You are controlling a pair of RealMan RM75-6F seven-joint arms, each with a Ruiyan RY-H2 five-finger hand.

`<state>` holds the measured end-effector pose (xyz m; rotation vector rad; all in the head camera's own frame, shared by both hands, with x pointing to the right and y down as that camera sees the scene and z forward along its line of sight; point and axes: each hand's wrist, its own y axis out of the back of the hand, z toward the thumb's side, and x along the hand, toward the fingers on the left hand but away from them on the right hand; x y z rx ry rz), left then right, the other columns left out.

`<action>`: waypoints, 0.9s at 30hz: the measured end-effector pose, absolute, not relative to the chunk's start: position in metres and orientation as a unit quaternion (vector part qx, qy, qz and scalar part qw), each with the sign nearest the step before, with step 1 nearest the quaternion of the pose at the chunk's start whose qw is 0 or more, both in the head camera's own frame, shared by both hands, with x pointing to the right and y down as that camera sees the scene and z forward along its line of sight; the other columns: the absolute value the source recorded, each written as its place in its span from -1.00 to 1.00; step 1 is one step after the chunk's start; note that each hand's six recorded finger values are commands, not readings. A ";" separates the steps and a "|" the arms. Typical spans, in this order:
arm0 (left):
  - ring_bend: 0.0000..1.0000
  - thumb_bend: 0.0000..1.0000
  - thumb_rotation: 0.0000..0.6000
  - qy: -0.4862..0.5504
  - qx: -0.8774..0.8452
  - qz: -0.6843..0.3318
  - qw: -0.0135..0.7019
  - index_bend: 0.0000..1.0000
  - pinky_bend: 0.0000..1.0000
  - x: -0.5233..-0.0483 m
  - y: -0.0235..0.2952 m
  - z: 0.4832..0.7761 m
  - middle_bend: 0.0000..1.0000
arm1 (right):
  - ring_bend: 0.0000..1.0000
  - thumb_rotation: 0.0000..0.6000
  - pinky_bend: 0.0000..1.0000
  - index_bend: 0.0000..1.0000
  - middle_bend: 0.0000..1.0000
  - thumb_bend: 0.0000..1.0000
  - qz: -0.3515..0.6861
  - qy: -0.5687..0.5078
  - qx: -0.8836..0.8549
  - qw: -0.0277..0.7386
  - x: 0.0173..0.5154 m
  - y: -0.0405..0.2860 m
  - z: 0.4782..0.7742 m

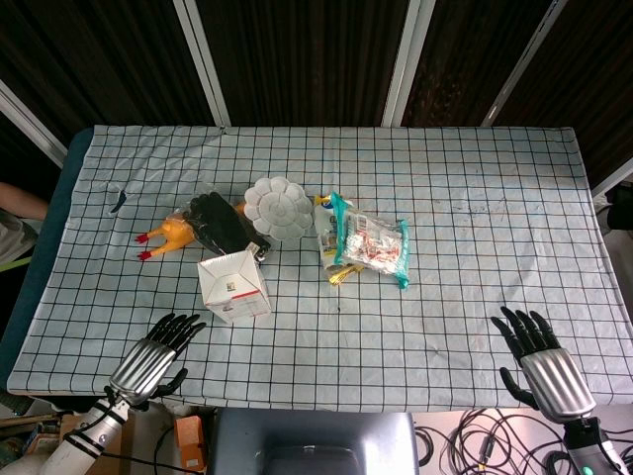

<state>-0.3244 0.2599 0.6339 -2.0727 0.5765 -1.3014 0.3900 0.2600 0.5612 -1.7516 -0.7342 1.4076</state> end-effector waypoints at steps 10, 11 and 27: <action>-0.70 -0.06 1.00 0.236 -0.781 -0.490 0.308 -1.00 -0.57 -0.326 0.256 0.633 -0.72 | -1.00 1.00 -1.00 -1.00 -1.00 -0.22 0.549 -0.287 -0.687 0.379 0.388 0.260 0.562; -0.29 -0.04 1.00 0.239 -0.780 -0.490 0.308 -1.00 -0.14 -0.326 0.256 0.633 -0.30 | -1.00 1.00 -1.00 -1.00 -1.00 -0.22 0.549 -0.287 -0.687 0.380 0.387 0.260 0.562; 1.00 0.25 1.00 0.282 -0.764 -0.501 0.292 -1.00 1.00 -0.325 0.250 0.651 1.00 | -1.00 1.00 -1.00 -1.00 -1.00 -0.22 0.551 -0.284 -0.688 0.378 0.391 0.262 0.558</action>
